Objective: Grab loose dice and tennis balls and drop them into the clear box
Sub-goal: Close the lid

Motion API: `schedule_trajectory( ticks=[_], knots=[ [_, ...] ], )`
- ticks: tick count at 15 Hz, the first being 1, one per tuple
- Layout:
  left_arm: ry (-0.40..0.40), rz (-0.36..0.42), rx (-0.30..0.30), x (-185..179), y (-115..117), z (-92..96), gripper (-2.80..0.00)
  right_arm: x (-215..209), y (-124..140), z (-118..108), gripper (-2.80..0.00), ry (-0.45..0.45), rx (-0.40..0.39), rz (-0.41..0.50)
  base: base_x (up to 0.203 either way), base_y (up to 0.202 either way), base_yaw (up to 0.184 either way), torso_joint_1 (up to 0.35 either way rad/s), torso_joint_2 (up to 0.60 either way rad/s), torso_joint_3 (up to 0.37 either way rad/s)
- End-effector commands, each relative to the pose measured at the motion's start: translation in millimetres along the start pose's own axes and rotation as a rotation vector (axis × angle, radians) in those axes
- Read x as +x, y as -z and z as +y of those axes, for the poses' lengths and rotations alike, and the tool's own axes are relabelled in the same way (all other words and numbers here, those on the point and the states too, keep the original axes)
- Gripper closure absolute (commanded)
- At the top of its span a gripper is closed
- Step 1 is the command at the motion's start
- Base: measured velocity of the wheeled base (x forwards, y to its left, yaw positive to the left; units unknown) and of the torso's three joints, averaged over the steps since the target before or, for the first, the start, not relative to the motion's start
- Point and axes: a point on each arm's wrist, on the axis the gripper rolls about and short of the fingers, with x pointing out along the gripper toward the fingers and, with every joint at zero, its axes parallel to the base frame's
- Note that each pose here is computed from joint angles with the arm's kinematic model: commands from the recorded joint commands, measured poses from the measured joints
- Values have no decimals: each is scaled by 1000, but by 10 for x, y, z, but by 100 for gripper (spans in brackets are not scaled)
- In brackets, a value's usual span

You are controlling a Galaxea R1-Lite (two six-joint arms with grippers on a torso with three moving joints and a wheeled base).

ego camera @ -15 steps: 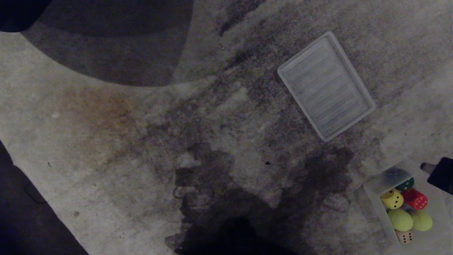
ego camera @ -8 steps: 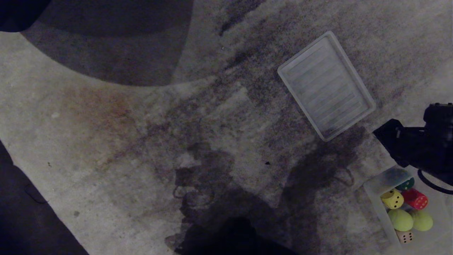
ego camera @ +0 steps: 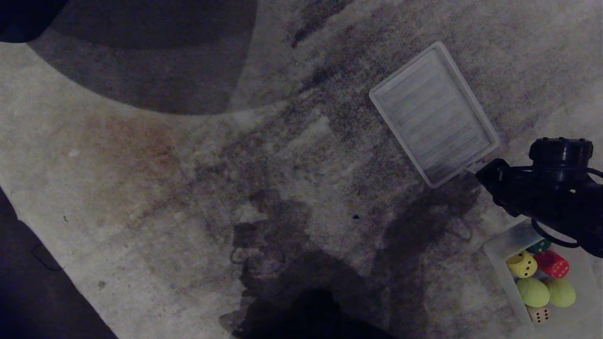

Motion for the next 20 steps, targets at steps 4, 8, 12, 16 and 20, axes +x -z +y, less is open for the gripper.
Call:
schedule_trajectory(
  ticks=[4, 8, 12, 16, 20],
  knots=[
    [-1, 3, -1, 2, 4, 0, 0, 56, -94, 98, -280, -46, 86, -44, 0, 0, 0, 0, 0, 0],
    [-1, 3, -1, 2, 5, 0, 0, -140, -217, 195, -280, -148, 121, -26, 0, 0, 0, 0, 0, 0],
    [-1, 3, -1, 2, 4, 0, 0, -202, -227, 222, -280, -177, 114, -14, 0, 0, 0, 0, 0, 0],
    [-1, 4, -1, 2, 5, 0, 0, -160, -203, 216, -280, -177, 116, -3, 0, 0, 0, 0, 0, 0],
    [-1, 3, -1, 2, 4, 0, 0, 14, -199, 272, -280, -206, 131, -2, 0, 0, 0, 0, 0, 0]
  ],
)
